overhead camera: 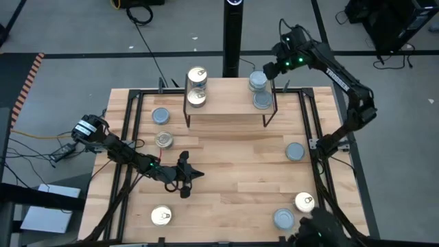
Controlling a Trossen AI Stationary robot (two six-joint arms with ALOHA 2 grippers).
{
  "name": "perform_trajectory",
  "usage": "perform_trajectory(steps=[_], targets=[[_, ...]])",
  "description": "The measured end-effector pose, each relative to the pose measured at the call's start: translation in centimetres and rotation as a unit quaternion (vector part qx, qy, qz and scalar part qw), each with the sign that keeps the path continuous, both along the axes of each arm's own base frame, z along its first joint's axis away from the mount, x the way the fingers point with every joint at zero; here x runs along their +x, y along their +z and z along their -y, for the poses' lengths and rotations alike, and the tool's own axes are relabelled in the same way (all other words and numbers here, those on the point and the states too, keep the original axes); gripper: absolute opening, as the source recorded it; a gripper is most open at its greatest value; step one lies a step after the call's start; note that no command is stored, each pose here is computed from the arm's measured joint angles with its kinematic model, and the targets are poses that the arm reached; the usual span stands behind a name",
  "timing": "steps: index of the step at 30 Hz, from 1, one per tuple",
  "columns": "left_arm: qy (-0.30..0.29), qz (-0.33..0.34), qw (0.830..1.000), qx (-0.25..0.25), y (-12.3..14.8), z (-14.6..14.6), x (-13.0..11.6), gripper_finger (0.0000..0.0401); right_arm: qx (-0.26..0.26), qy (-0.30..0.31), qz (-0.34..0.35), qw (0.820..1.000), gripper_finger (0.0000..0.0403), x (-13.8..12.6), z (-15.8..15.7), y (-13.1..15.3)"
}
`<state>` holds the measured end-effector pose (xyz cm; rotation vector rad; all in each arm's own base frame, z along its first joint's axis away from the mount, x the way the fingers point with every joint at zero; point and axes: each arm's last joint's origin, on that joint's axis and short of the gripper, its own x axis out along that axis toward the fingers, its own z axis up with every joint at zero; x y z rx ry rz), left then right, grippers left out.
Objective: Stack canned seafood by type on shelf
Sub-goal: Stack the blue pink tuna can on the bottom blue pink tuna can on the shelf
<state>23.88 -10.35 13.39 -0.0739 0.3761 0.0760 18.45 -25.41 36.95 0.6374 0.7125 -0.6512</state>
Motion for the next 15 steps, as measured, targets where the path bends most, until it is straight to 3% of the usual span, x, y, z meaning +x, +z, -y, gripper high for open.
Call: perform_trajectory(steps=[7,12,15], targets=[[-0.001,0.000,1.000,0.002,0.0,0.0,0.0,0.0002,-0.104,0.070,-0.029,0.992,0.0098,0.6,-5.6,2.9],[-0.001,0.000,1.000,0.003,0.0,0.0,0.0,0.0002,-0.126,0.158,-0.027,0.979,0.0016,1.6,-10.7,2.3],[-0.001,-0.002,1.000,0.004,0.0,0.0,0.0,0.0002,-0.129,0.196,-0.010,0.972,0.0013,2.0,-13.7,1.1]])
